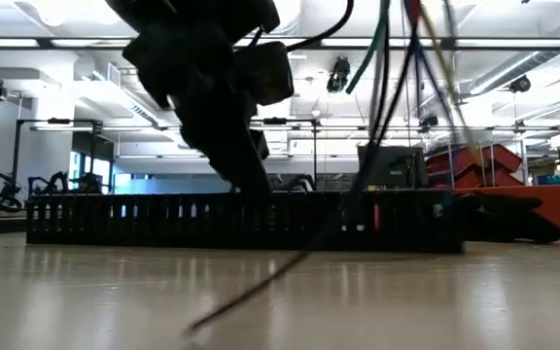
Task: Ziptie cables
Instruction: Put the colored zip-tied cables into the black cable duct
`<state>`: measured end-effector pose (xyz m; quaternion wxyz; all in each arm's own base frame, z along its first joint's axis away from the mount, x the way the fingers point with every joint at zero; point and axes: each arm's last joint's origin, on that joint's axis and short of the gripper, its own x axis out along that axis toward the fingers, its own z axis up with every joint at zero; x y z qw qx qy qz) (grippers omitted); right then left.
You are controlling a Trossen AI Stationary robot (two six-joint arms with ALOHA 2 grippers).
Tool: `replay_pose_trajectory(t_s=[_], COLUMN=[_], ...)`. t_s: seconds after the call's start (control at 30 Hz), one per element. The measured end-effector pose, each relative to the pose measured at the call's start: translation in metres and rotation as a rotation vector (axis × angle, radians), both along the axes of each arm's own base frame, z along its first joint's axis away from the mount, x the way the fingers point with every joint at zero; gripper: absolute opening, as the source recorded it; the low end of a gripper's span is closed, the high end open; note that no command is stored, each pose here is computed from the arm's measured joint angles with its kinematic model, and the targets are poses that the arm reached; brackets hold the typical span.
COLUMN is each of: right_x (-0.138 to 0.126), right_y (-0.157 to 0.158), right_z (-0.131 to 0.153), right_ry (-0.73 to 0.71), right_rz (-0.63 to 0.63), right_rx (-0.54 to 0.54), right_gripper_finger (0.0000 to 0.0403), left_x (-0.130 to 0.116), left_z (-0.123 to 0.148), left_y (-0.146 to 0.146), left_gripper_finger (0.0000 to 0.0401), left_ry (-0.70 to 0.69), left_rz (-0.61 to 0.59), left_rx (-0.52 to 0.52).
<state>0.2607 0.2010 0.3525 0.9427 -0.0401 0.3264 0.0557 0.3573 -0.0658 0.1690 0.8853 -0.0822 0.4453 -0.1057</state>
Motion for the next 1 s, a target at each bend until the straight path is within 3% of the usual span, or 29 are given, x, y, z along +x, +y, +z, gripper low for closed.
replay_pose_trajectory(t_s=[0.13, 0.3, 0.47, 0.57, 0.67, 0.83, 1.0], right_x=[-0.004, -0.005, -0.004, -0.004, -0.004, -0.005, -0.006], right_y=[-0.005, -0.008, -0.01, -0.011, -0.01, -0.011, -0.011], right_z=[0.009, 0.01, 0.01, 0.01, 0.01, 0.009, 0.012], right_ry=[-0.042, -0.068, -0.074, -0.08, -0.079, -0.073, -0.073], right_rz=[-0.017, -0.055, -0.074, -0.088, -0.088, -0.087, -0.063], right_rx=[-0.029, -0.104, -0.135, -0.143, -0.147, -0.153, -0.156], right_gripper_finger=[0.0, 0.0, 0.0, 0.0, 0.0, 0.0, 0.0], left_x=[0.002, -0.015, -0.034, -0.04, -0.044, -0.053, -0.039], left_z=[0.004, 0.017, 0.045, 0.051, 0.05, 0.034, -0.004], left_y=[-0.01, -0.03, -0.039, -0.035, -0.037, -0.065, -0.064], left_gripper_finger=[0.0109, 0.0115, 0.0127, 0.0135, 0.0145, 0.0149, 0.0132], left_ry=[-0.048, -0.039, -0.16, -0.208, -0.218, -0.218, -0.205], left_rz=[-0.044, -0.116, -0.082, -0.064, -0.09, -0.263, -0.185], left_rx=[-0.047, -0.039, 0.09, 0.103, 0.115, 0.099, 0.167])
